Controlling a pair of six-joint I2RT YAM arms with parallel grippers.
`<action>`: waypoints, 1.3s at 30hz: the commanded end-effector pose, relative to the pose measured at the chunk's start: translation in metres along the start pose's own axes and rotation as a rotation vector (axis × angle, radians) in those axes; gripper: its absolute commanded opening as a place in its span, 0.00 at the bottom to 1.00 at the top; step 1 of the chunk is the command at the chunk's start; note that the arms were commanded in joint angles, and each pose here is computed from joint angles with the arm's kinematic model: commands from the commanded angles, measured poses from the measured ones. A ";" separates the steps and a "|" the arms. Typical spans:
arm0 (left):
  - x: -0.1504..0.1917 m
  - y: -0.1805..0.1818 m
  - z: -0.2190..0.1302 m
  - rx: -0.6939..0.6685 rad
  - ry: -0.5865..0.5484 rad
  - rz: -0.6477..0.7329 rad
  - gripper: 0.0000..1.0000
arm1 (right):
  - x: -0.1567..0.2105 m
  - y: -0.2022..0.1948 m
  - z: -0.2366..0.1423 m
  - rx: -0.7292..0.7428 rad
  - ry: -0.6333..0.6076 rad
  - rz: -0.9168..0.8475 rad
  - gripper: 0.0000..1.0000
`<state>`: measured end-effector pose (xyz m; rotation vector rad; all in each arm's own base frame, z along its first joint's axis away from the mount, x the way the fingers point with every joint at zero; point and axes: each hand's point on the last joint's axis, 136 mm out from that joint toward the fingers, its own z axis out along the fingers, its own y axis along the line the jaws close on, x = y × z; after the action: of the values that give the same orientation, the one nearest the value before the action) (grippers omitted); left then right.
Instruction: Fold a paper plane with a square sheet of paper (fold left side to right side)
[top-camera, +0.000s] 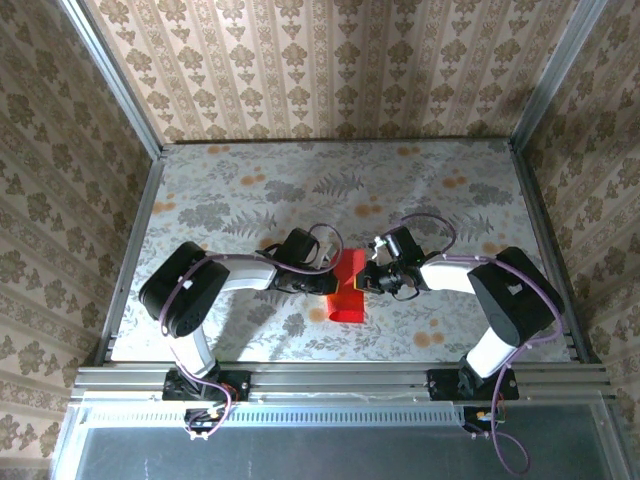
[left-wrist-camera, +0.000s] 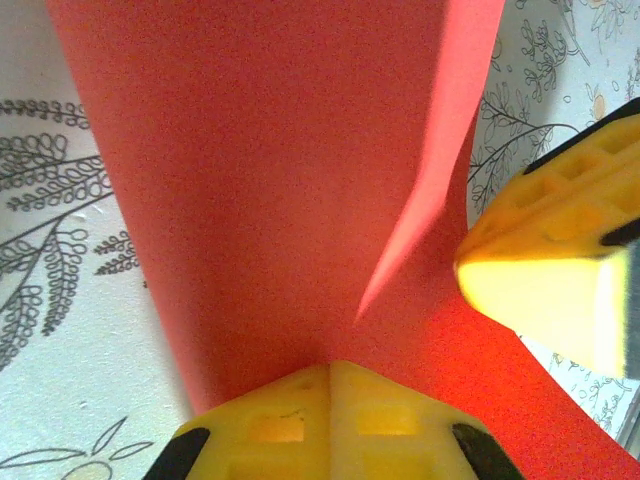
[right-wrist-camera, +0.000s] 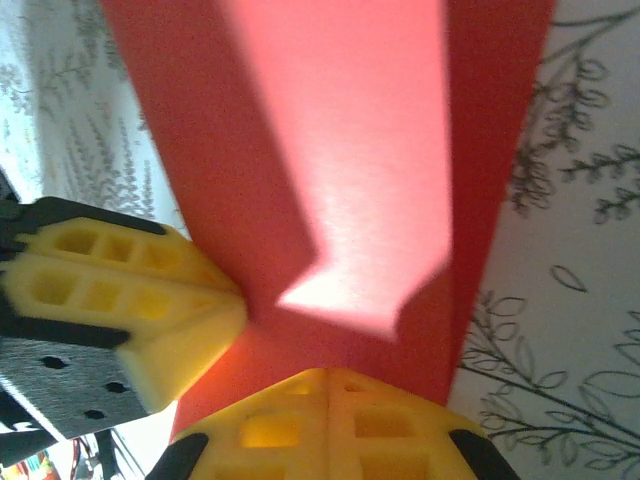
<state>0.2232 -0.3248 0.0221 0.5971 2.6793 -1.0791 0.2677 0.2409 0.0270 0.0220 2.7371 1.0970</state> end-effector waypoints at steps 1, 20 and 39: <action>0.018 0.011 0.007 -0.026 0.048 -0.030 0.00 | -0.016 0.023 -0.005 -0.052 -0.045 -0.026 0.00; 0.023 0.005 0.003 0.009 0.047 -0.039 0.00 | -0.007 -0.005 0.043 0.060 0.074 0.012 0.00; 0.085 -0.005 -0.020 0.027 0.127 -0.057 0.00 | 0.014 -0.051 0.045 0.222 0.143 0.061 0.00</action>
<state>0.1687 -0.3005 0.0204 0.6290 2.7052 -1.1200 0.2929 0.2737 0.0118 -0.0436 2.7770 1.1033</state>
